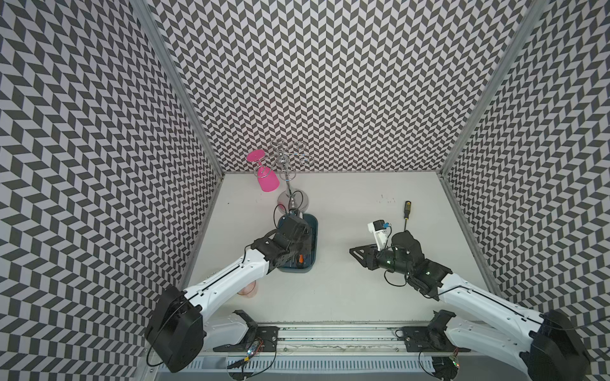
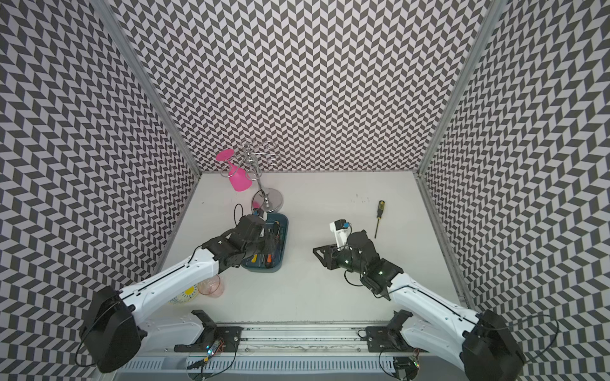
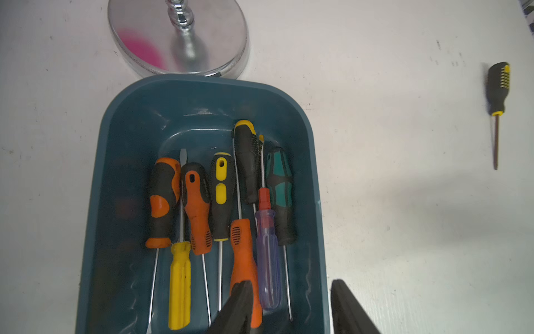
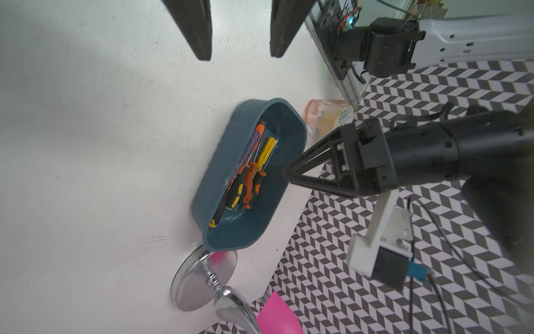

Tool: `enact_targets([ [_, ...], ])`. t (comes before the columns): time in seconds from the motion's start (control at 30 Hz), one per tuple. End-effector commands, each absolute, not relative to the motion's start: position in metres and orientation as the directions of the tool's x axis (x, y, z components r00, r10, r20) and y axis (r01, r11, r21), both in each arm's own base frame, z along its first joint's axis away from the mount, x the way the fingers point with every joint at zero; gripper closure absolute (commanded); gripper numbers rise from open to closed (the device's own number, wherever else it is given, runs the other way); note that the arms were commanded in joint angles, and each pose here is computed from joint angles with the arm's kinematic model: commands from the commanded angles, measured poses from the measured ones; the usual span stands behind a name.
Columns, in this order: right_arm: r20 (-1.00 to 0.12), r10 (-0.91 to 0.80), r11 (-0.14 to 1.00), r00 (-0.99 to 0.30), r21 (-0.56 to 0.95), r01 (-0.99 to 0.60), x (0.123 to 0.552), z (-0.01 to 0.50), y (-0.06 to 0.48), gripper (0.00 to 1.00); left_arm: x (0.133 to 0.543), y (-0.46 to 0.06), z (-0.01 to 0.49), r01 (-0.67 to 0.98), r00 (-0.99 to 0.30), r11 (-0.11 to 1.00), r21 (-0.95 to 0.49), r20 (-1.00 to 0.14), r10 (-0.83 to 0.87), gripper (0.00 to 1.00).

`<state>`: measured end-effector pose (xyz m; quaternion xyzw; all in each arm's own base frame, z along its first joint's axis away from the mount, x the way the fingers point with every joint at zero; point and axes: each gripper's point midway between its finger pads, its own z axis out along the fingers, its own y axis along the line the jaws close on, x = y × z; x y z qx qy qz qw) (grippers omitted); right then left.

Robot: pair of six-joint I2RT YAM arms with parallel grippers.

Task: Put the screwdriver on the desktop into the storage box
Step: Place the screwdriver in the storage box, then pick up the screwdriver from the center of the board.

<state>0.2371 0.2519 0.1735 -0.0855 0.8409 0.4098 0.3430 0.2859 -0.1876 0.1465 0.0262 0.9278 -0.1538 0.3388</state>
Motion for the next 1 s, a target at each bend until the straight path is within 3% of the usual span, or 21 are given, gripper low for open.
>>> enact_targets([
  [0.0, -0.701, 0.184, 0.767, -0.689, 0.540, -0.345, 0.265, 0.181, 0.230, 0.62, 0.279, -0.198, 0.159, 0.197, -0.751, 0.917, -0.346, -0.655, -0.086, 0.52],
  [0.07, -0.708, 0.201, 0.815, -0.677, 0.505, -0.285, 0.277, 0.182, 0.218, 0.56, 0.274, -0.203, 0.163, 0.222, -0.747, 0.897, -0.382, -0.658, -0.095, 0.51],
  [0.47, -0.668, 0.319, 0.906, -0.673, 0.423, 0.010, 0.345, 0.173, 0.149, 0.56, 0.245, -0.227, 0.189, 0.357, -0.708, 0.788, -0.501, -0.695, -0.121, 0.48],
  [0.97, -0.620, 0.458, 0.888, -0.637, 0.343, 0.305, 0.404, 0.147, 0.066, 0.57, 0.215, -0.236, 0.184, 0.415, -0.722, 0.695, -0.587, -0.678, -0.142, 0.46],
])
